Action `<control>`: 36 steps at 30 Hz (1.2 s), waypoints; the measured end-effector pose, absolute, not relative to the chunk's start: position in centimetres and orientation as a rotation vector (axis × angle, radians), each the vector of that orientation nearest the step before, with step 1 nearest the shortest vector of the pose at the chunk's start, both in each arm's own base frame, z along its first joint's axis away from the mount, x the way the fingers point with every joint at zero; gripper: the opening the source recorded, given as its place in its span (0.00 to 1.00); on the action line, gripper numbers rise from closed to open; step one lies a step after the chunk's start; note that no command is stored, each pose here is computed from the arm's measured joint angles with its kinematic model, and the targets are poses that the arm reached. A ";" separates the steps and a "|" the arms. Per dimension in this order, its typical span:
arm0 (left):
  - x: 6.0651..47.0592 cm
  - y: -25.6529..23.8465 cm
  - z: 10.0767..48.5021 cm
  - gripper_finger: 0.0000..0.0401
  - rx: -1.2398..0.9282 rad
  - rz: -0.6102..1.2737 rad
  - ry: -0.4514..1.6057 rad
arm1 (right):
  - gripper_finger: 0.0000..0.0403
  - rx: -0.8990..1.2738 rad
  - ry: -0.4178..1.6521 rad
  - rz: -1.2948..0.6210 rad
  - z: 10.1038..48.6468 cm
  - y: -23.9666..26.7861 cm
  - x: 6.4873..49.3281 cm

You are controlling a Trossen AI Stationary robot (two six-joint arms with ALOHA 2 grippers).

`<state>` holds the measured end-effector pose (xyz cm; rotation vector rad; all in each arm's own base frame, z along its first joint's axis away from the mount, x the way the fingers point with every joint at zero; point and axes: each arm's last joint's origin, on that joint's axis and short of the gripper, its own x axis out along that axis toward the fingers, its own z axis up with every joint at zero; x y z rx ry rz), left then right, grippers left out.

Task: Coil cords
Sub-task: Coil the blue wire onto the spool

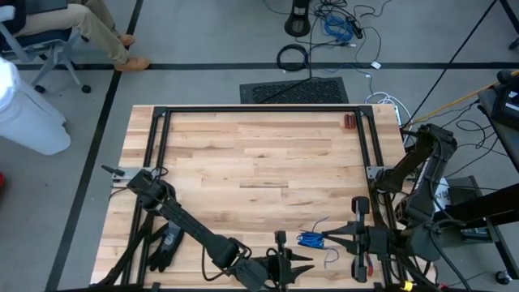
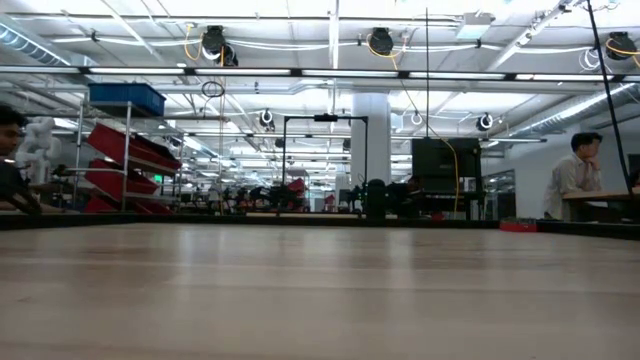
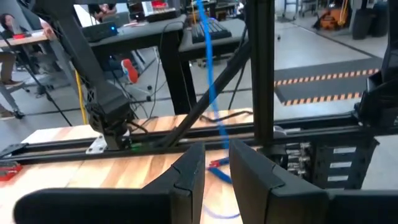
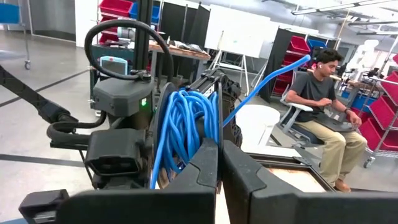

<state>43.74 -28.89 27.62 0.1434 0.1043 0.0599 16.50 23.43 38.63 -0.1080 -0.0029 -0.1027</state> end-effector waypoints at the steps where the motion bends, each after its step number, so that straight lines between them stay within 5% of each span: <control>1: 43.7 -28.9 27.7 0.20 0.139 0.060 0.099 | 0.00 -0.108 -0.003 -0.102 38.6 23.4 16.5; 7: 44.2 -28.7 27.4 0.20 0.023 0.045 0.085 | 0.00 -0.108 -0.003 -0.102 38.6 23.4 16.5; 26: 45.7 -28.6 24.8 0.20 0.124 0.021 0.056 | 0.00 -0.112 -0.022 -0.089 39.0 23.6 16.2; 36: 46.3 -27.9 25.2 0.36 0.021 -0.052 0.020 | 0.00 -0.113 -0.023 -0.086 39.0 23.7 16.2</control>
